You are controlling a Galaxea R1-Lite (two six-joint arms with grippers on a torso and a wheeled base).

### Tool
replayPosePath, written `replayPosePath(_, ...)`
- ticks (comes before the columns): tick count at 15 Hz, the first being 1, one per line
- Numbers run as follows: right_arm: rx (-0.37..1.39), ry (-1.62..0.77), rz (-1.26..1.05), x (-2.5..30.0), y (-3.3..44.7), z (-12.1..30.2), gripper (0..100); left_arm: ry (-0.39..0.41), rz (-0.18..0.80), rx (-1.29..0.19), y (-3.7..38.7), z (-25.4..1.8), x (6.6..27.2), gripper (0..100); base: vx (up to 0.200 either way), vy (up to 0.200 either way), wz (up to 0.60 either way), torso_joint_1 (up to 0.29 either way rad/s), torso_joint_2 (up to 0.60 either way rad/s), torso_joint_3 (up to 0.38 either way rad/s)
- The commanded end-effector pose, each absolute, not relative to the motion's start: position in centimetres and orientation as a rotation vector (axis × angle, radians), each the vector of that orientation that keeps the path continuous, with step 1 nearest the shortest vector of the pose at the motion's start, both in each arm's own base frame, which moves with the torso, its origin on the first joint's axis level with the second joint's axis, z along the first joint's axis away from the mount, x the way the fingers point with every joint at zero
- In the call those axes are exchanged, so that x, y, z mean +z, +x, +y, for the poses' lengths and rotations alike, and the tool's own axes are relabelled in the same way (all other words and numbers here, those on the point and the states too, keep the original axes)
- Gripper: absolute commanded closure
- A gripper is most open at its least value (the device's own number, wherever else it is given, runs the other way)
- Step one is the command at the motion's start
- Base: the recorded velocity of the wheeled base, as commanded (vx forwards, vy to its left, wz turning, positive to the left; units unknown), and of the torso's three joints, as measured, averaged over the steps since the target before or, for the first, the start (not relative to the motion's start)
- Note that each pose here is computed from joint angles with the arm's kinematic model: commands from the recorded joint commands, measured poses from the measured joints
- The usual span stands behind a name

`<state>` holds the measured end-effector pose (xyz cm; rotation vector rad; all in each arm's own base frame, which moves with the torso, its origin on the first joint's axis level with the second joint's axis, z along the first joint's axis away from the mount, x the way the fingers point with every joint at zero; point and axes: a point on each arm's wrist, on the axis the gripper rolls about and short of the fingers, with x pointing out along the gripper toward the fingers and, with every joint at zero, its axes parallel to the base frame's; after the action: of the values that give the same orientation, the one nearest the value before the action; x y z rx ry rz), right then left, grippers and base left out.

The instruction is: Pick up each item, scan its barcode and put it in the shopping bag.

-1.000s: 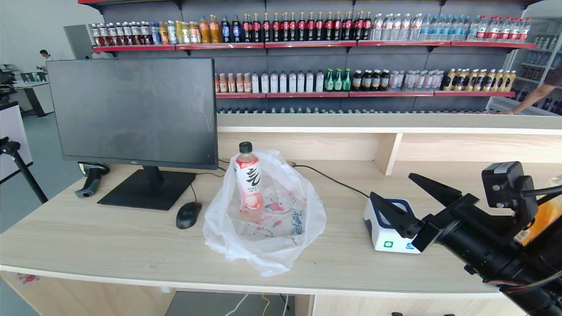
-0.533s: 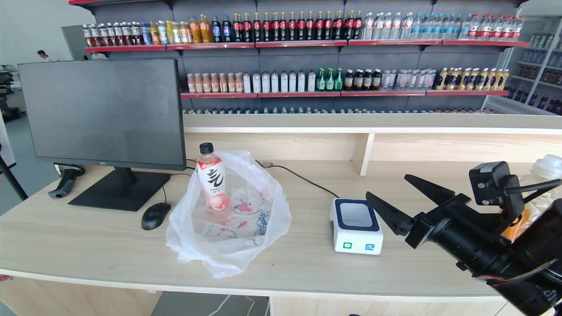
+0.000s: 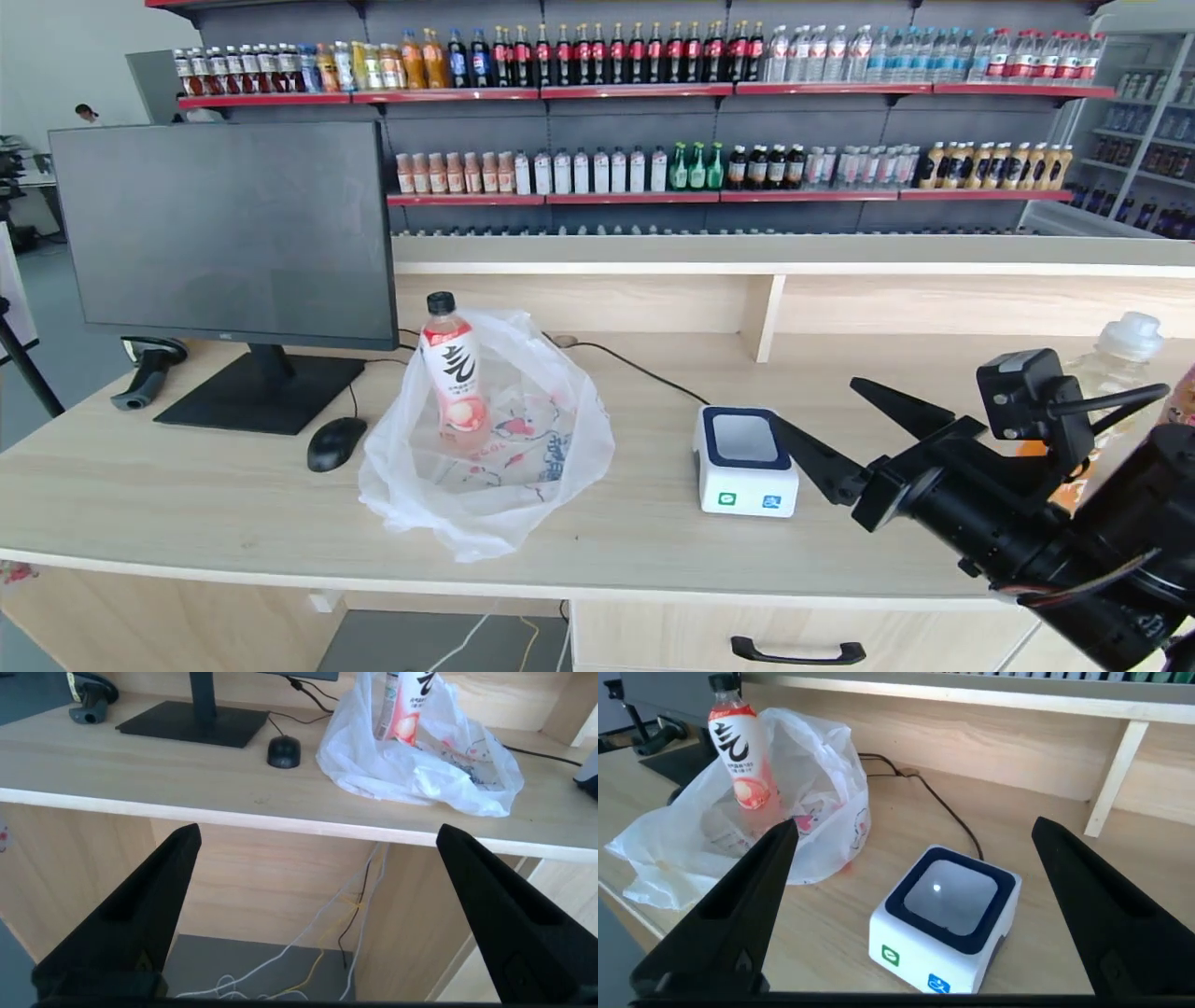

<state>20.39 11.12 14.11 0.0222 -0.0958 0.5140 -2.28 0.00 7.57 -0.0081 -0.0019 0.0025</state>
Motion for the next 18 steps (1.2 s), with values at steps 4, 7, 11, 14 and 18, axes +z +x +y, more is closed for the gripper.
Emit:
replayPosePath(4,0.497,0.021,-0.097,14.1,20.7,10.8,0,-0.008,-0.003,0.003,-2.3,0.0,7.6,0,0.000,0.000,0.00,0.000,0.00,0.000)
replayPosePath(7,0.476,0.033,-0.096,14.2,20.8,10.3,0,-0.005,-0.002,0.002,-2.3,0.0,7.6,0,0.000,0.000,0.00,0.000,0.00,0.000)
replayPosePath(11,0.476,0.033,-0.097,14.2,21.0,10.4,0,-0.005,0.000,0.003,-2.3,0.0,7.5,0,0.000,0.000,-0.45,0.007,0.00,0.003)
replayPosePath(14,0.479,0.046,-0.135,14.9,21.8,10.8,0,-0.006,0.000,0.003,-2.3,0.0,7.5,0,0.000,-0.067,0.00,0.004,0.00,0.001)
replayPosePath(18,0.481,0.041,-0.095,14.1,21.2,10.6,0,-0.008,0.002,0.003,-2.3,0.0,7.6,0,0.000,-0.200,0.00,-0.032,0.06,0.033)
